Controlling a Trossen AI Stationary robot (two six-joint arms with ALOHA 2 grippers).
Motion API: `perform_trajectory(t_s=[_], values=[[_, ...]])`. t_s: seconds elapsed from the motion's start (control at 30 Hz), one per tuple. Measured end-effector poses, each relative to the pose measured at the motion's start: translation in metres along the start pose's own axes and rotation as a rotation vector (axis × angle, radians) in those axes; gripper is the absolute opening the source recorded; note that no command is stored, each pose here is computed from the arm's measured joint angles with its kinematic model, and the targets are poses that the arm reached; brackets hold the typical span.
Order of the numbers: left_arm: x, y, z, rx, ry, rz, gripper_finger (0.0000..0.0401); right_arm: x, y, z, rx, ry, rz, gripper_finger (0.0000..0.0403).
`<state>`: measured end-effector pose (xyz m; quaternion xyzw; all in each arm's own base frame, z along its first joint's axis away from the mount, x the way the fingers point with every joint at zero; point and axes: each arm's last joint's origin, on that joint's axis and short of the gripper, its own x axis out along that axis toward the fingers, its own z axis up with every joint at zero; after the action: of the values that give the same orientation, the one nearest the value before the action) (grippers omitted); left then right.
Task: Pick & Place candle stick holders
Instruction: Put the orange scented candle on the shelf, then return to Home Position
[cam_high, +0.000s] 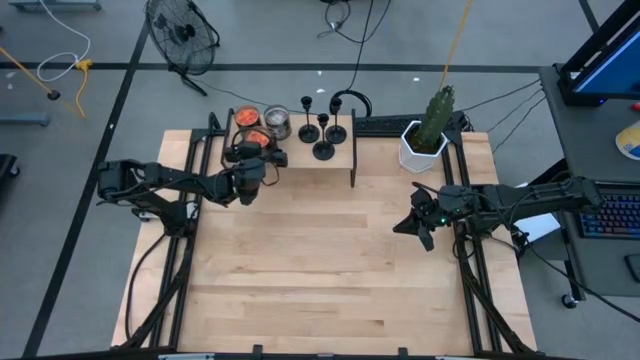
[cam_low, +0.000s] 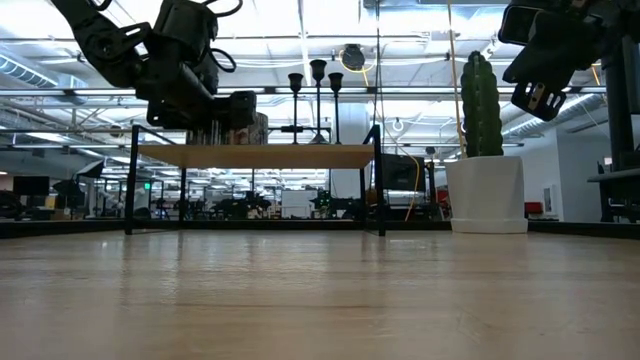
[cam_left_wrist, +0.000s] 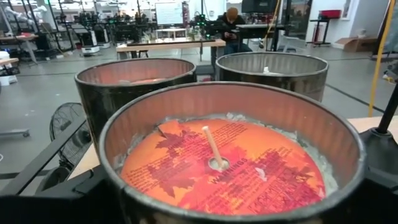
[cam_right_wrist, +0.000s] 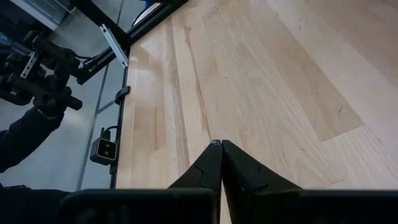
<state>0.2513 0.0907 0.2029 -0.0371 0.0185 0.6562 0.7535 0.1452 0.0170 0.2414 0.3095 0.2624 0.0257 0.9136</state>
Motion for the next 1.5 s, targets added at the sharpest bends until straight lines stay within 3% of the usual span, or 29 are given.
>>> perform_trajectory(t_s=[0.37, 0.97, 1.2, 1.5], values=[[0.000, 0.000, 0.002, -0.005, -0.010, -0.001, 0.0400, 0.000, 0.000, 0.000, 0.000, 0.000, 0.000, 0.0000], [-0.010, -0.003, 0.029, 0.036, -0.132, 0.053, 0.0400, 0.000, 0.000, 0.000, 0.000, 0.001, 0.000, 0.0000], [-0.021, 0.000, 0.049, 0.030, -0.205, 0.061, 0.0400, 0.000, 0.000, 0.000, 0.000, 0.001, 0.000, 0.0000], [-0.056, 0.024, 0.096, -0.065, -0.287, 0.022, 0.0399, 0.000, 0.000, 0.000, -0.005, 0.000, 0.001, 0.0000]])
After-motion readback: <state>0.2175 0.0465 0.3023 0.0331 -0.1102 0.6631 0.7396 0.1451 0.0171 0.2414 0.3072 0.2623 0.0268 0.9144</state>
